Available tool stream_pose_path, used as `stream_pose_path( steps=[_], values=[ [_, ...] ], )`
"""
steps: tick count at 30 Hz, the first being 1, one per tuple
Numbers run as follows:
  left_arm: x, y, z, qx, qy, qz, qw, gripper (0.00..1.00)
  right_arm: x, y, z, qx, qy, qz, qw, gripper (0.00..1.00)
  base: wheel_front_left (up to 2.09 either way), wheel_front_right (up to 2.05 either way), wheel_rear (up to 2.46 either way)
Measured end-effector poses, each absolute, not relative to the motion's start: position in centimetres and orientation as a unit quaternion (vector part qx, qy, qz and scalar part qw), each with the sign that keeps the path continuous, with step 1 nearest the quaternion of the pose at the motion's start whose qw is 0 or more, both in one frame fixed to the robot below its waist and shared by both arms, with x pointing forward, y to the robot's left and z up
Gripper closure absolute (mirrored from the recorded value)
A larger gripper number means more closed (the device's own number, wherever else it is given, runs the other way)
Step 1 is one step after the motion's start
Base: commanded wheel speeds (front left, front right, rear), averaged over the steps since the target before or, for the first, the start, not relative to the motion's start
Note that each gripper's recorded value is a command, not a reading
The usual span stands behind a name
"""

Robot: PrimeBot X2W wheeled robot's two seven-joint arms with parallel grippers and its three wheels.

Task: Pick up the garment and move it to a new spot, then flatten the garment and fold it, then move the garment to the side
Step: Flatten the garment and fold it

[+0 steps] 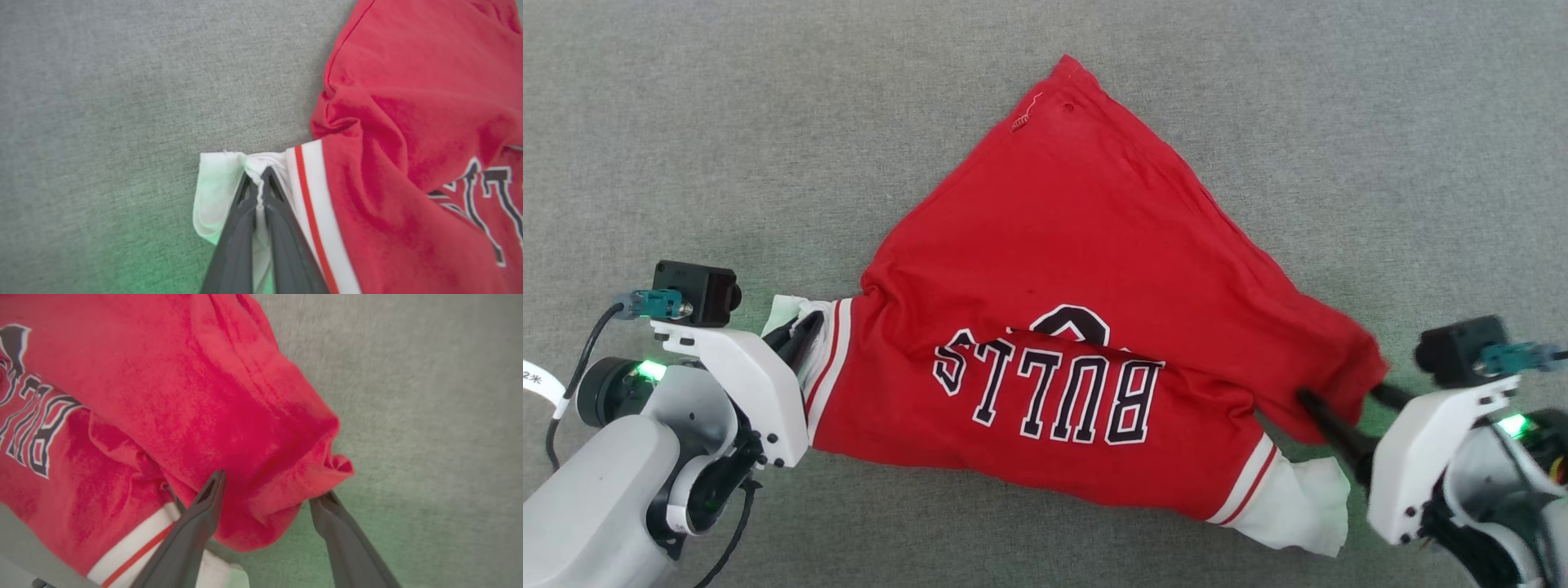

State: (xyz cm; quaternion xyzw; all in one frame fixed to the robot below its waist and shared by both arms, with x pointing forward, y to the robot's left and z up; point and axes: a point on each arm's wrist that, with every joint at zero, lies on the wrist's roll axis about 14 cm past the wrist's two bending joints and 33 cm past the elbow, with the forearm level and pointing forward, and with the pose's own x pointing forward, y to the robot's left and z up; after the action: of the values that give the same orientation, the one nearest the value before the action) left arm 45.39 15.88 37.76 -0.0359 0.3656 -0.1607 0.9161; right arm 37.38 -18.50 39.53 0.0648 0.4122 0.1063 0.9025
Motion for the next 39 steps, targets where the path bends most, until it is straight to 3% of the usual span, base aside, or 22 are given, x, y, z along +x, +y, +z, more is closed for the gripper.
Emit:
stream_pose_path(
  steps=[9, 19, 31, 39],
  values=[
    [45.0, 16.4, 38.0, -0.048, 0.360, -0.150, 0.920, 1.00, 41.1, -17.3, 46.8, 0.021, 0.290, 0.128, 0.948, 0.00, 0.00, 0.00, 0.00],
    [44.3, 16.7, 38.2, -0.059, 0.356, -0.145, 0.921, 1.00, 47.2, -13.1, 49.0, 0.006, 0.234, 0.192, 0.953, 0.00, 0.00, 0.00, 0.00],
    [43.3, 17.5, 38.3, -0.074, 0.350, -0.131, 0.924, 1.00, 56.4, -7.1, 44.6, -0.041, 0.295, 0.263, 0.918, 0.00, 0.00, 0.00, 0.00],
    [42.5, 18.8, 37.6, -0.083, 0.357, -0.110, 0.924, 1.00, 58.7, -4.6, 39.0, -0.077, 0.407, 0.274, 0.868, 0.00, 0.00, 0.00, 0.00]
  ],
)
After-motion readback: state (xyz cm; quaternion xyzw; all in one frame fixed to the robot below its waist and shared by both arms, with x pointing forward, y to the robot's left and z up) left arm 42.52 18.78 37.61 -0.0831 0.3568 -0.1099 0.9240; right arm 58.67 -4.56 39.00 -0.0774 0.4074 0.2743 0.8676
